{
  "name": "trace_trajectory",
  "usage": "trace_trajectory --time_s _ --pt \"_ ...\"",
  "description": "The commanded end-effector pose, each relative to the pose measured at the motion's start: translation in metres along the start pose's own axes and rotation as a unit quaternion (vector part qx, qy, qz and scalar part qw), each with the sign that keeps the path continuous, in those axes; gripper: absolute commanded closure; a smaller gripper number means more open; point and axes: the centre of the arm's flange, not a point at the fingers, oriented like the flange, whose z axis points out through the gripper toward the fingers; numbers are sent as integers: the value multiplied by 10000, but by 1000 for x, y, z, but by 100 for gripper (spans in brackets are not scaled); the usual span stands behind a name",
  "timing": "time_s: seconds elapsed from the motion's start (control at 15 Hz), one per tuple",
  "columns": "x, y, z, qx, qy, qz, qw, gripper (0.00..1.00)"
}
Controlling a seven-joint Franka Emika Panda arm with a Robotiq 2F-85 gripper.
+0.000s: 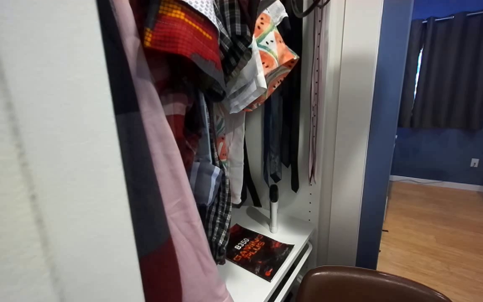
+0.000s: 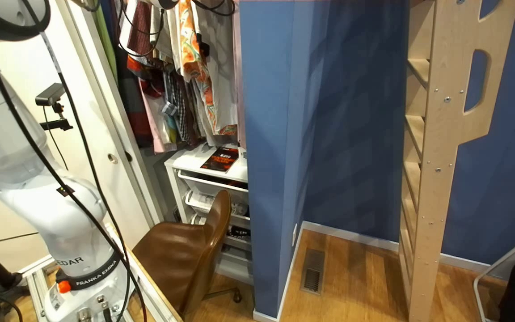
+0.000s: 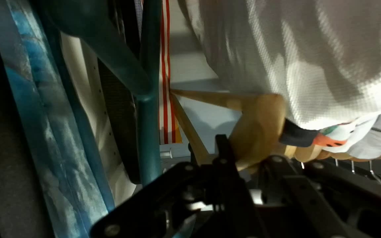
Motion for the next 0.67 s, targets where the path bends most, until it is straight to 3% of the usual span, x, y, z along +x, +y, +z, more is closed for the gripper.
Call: trace_trajectory --time_s 0.0,0.27,0.6 --pt "7 -2 -6 211 166 93 9996 96" --pt "10 -8 -13 379 50 -8 9993 96" --pt "15 10 -25 272 -124 -355 9989 96"
